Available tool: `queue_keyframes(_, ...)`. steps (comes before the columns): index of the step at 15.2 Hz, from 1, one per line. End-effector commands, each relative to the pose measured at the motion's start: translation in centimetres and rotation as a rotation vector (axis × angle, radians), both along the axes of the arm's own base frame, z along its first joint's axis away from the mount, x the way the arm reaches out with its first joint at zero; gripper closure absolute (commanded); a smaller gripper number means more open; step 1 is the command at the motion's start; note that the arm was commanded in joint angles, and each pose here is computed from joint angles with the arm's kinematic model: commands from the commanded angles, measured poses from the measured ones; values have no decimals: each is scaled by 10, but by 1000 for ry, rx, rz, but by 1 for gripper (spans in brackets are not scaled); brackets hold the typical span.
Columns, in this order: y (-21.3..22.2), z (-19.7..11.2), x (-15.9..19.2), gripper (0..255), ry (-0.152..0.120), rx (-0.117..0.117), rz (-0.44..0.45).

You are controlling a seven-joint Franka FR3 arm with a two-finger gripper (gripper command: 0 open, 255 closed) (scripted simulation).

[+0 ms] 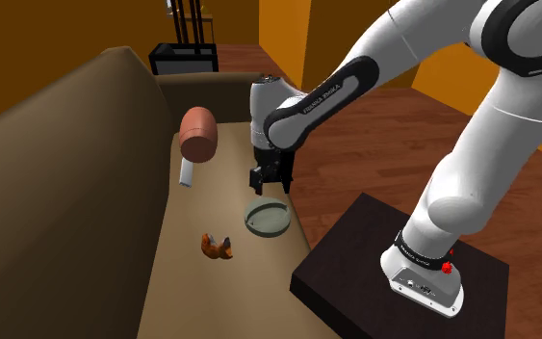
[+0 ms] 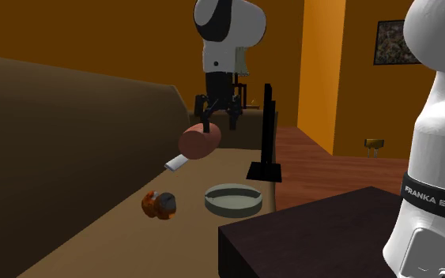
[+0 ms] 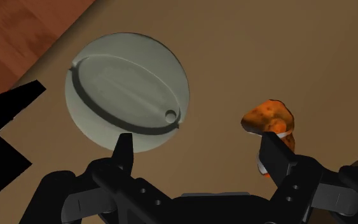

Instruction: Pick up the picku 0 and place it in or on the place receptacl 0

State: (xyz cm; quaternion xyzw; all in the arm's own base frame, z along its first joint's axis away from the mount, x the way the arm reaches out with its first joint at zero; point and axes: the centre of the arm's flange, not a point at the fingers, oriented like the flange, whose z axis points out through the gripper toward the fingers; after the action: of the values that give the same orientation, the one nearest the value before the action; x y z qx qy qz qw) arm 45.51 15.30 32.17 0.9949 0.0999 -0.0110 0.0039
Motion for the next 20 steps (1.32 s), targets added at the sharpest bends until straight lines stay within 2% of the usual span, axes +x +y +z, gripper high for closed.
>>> queue_keyframes(1,13,-19,14,0,-8,-3,12)
queue_keyframes(11,83,-110,77,0,-46,-25,73)
queue_keyframes(20,83,-152,79,0,-47,-25,74)
